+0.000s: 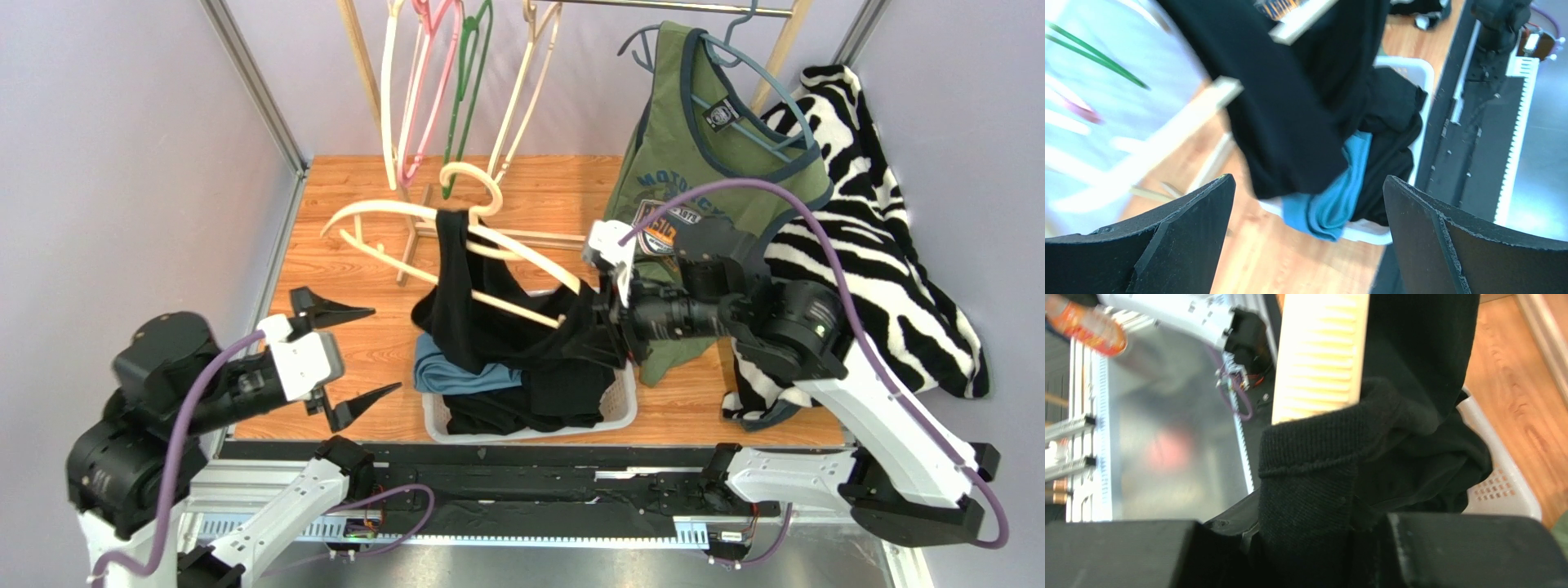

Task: Remove the tank top from the hanger
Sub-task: Pick up the hanger from the clothesline, then remove the tank top from the hanger.

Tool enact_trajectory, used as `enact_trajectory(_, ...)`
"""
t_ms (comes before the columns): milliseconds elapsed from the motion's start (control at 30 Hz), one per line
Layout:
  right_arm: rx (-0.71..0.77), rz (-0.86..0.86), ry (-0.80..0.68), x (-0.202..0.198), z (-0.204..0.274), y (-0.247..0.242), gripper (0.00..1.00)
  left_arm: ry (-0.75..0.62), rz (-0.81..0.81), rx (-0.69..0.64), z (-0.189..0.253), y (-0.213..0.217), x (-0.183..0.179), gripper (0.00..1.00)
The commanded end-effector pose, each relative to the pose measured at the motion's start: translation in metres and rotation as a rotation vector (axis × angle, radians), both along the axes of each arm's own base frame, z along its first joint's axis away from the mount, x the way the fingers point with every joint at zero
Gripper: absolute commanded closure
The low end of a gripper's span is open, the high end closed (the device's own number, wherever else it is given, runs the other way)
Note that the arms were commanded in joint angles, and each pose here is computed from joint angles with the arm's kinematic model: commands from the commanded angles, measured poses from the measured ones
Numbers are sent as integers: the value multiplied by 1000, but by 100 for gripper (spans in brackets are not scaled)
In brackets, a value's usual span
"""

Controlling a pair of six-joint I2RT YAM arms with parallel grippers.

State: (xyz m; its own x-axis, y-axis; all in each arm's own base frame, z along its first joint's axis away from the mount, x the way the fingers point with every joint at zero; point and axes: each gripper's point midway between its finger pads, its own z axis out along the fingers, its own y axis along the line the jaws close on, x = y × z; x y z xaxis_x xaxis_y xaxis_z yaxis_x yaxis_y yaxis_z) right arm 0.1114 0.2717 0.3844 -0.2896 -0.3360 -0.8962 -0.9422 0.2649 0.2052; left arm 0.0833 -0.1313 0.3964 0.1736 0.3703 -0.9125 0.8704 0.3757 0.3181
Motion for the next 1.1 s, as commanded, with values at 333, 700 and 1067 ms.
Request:
enact_trajectory(333,-200,200,-48,-56,-55,-33,100,-218,-93,16,70,-12,13,1)
enact_trajectory(700,-173,221,-111,-60,-42,-40,100,-104,-204,125,20,-17,5,1)
enact_trajectory(1067,-151,237,-172,-60,-27,-42,100,13,-254,210,-20,-21,14,10)
